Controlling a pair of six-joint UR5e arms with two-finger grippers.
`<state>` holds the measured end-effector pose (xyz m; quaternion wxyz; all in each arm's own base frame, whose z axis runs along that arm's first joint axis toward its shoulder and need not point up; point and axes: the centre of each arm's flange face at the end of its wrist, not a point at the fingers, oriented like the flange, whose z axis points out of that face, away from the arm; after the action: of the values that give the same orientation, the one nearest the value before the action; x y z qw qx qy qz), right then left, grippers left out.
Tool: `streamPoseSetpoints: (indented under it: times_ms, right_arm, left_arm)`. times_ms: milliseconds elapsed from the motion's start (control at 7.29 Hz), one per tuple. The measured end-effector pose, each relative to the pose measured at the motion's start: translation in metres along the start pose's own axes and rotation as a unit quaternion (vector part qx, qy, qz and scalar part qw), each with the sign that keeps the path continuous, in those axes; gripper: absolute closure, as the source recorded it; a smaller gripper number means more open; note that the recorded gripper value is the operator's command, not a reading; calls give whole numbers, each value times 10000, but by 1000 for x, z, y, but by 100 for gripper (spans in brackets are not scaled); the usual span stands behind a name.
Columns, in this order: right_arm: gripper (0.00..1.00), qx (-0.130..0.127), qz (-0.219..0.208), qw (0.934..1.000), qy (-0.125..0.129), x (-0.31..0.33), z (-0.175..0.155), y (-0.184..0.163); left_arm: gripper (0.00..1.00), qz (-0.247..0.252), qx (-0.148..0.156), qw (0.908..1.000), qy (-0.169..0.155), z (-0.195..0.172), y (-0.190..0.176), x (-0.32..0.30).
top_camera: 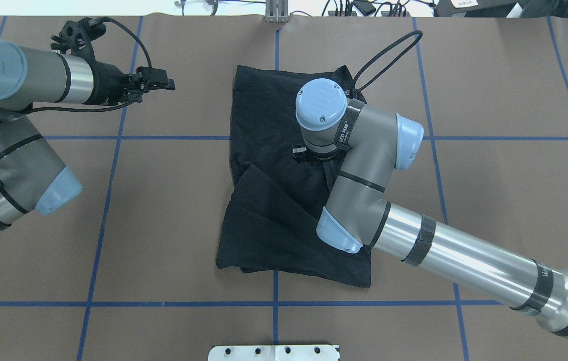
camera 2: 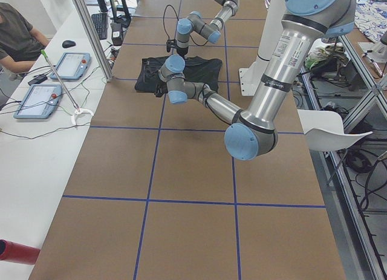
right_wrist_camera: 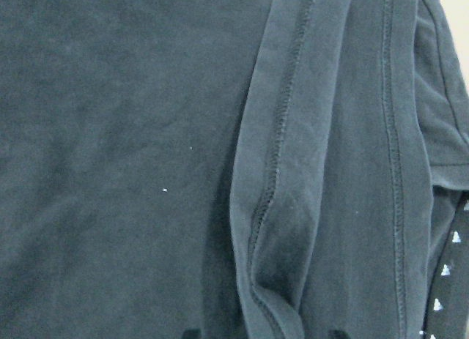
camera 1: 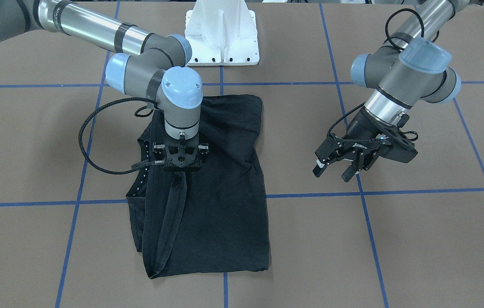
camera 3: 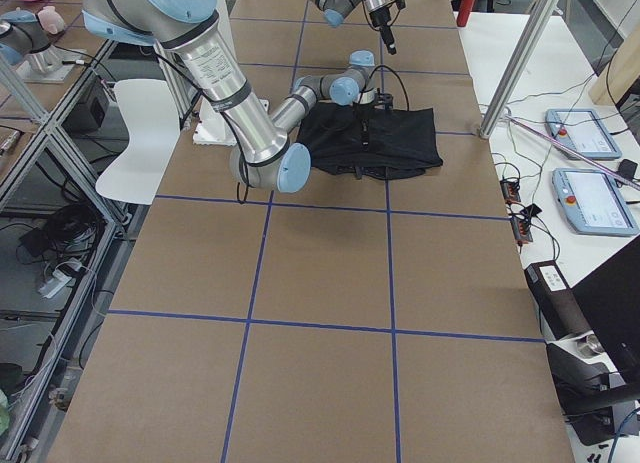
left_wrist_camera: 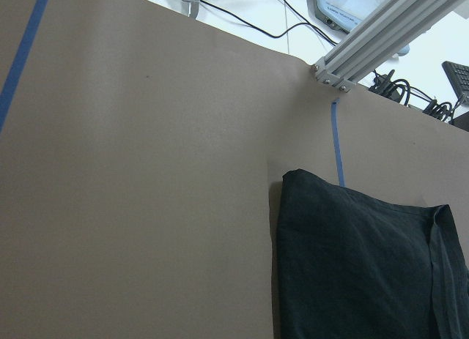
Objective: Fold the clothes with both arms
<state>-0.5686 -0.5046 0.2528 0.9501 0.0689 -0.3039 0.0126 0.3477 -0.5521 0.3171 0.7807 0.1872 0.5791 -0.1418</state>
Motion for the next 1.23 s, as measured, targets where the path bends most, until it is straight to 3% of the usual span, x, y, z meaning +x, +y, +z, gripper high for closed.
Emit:
streamPoseSetpoints:
  times_ms: [549,960,1234]
  right_arm:
    - [100,9,-86,10000,13,4,-1,-6]
    - [100,33,44,9999,-133,35,-21,-25]
    - [100,48,21,10000,11,90,-7,9]
  left_arm:
    - [0,-3,-7,10000,-22,1,1,-3]
    - [0,-9,-2,10000,-24,-1,1,-5]
    - [0,-9,8,10000,-2,-3,1,-3]
